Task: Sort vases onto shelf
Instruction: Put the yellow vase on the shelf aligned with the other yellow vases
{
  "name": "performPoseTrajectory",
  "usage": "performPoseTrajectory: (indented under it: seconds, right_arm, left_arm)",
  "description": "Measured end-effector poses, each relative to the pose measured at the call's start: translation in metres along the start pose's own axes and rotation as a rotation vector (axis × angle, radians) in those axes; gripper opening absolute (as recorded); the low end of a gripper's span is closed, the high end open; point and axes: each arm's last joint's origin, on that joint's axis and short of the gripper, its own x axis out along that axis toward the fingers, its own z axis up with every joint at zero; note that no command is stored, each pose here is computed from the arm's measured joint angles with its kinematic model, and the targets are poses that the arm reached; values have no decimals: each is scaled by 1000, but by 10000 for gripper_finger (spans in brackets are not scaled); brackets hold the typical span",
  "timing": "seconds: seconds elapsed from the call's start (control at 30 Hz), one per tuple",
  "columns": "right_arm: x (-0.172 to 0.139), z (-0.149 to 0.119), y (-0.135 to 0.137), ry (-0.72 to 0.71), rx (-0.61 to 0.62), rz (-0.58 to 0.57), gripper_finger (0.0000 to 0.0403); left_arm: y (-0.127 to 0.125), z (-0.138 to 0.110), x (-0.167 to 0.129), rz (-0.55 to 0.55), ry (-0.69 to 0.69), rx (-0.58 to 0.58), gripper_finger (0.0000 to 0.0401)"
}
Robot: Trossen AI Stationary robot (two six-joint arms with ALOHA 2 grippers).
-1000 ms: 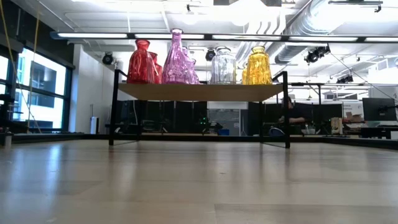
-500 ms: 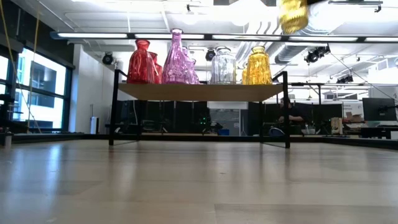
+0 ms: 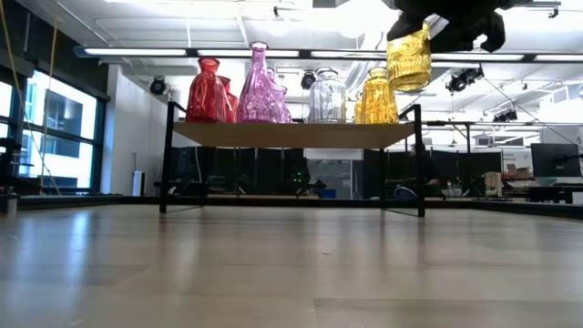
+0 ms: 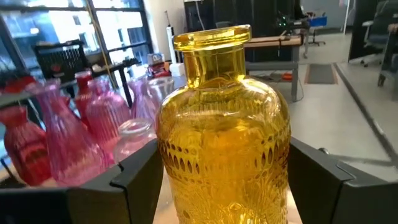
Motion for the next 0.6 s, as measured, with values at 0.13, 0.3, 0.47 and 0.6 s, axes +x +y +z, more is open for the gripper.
performPoseTrajectory:
  seconds: [0.13,0.3,0.47,0.6]
  right_arm:
    - [4,-5,6,11,-46,6,257]
    - [6,-22,10,15,-49,-2,257]
    - [8,-39,17,8,-62,-16,257]
    - [11,-49,19,-15,-66,-40,257]
  left_arm:
    - [0,0,0,2,-1,9,120]
    - [0,0,0,3,-3,22,120]
    - [0,0,0,5,-6,22,120]
    - [1,1,0,24,-16,22,120]
